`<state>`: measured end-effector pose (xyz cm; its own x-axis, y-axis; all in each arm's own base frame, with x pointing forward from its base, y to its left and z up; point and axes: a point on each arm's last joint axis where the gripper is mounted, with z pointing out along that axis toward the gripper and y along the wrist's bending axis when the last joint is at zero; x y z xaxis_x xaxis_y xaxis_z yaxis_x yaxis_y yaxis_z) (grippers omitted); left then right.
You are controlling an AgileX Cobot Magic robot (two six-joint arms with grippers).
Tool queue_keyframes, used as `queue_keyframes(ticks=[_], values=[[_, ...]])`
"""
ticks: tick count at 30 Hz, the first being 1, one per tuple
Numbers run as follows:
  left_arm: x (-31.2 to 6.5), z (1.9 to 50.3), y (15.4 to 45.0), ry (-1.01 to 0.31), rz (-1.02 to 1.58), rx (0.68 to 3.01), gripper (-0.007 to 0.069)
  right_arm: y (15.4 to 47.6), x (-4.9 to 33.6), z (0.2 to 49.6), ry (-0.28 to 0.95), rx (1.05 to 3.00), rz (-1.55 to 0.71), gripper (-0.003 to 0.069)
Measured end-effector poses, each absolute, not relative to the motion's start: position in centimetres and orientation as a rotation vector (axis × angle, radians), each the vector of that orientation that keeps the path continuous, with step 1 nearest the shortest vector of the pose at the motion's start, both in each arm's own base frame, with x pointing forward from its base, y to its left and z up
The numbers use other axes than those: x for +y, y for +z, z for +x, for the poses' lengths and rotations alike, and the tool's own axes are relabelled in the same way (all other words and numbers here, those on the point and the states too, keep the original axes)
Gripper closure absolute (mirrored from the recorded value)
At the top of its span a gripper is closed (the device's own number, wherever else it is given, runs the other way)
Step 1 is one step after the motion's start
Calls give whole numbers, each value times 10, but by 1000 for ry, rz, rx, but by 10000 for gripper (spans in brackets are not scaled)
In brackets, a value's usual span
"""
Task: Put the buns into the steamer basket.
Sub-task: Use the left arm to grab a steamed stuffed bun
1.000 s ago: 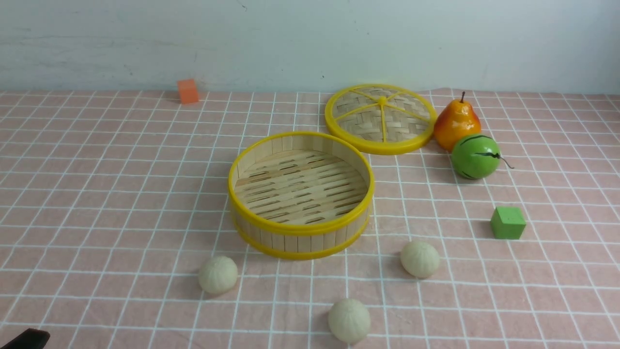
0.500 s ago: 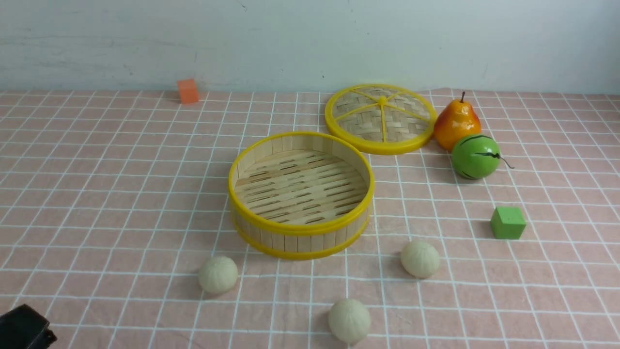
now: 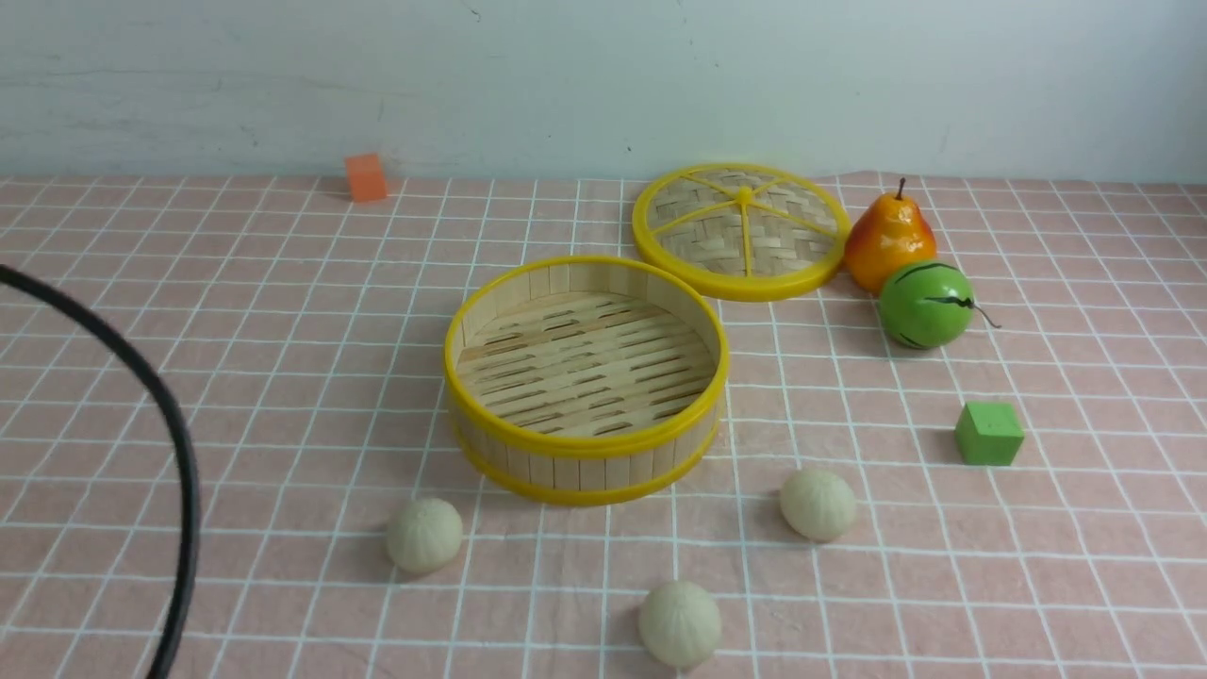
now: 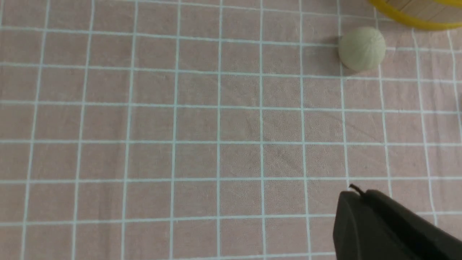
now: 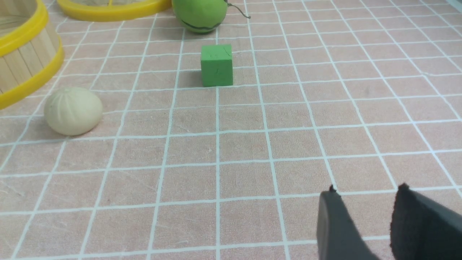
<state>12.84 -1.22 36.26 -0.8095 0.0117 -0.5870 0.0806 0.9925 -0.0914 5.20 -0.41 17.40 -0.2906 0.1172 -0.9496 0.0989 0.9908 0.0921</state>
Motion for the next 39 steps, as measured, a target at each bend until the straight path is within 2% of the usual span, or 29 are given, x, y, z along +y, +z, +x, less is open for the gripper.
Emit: queue_keyframes(ticks=[7, 14, 17, 19, 20, 23, 24, 25, 29, 35, 39], values=[[-48, 179, 352, -168, 351, 2639, 638, 174, -4, 52, 18, 1868, 156, 419], [-96, 241, 325, -87, 508, 2752, 622, 174, -4, 52, 18, 1868, 156, 419], [-113, 267, 306, -76, 496, 2798, 557, 174, -4, 52, 18, 1868, 156, 419], [-126, 294, 282, -59, 474, 2856, 460, 174, -4, 52, 18, 1868, 156, 419], [-127, 296, 280, -58, 475, 2861, 451, 174, -4, 52, 18, 1868, 156, 419], [-138, 323, 249, -37, 476, 2912, 276, 174, -4, 52, 18, 1868, 156, 419], [-139, 324, 248, -37, 475, 2911, 268, 174, -4, 52, 18, 1868, 156, 419], [-143, 334, 237, -37, 469, 2913, 210, 174, -4, 52, 18, 1868, 156, 419], [-149, 347, 220, -50, 437, 2894, 139, 174, -4, 52, 18, 1868, 156, 419], [-152, 354, 197, -39, 428, 2932, 163, 174, -4, 52, 18, 1868, 156, 419], [-153, 356, 185, -29, 412, 2963, 259, 174, -4, 52, 18, 1868, 156, 419]])
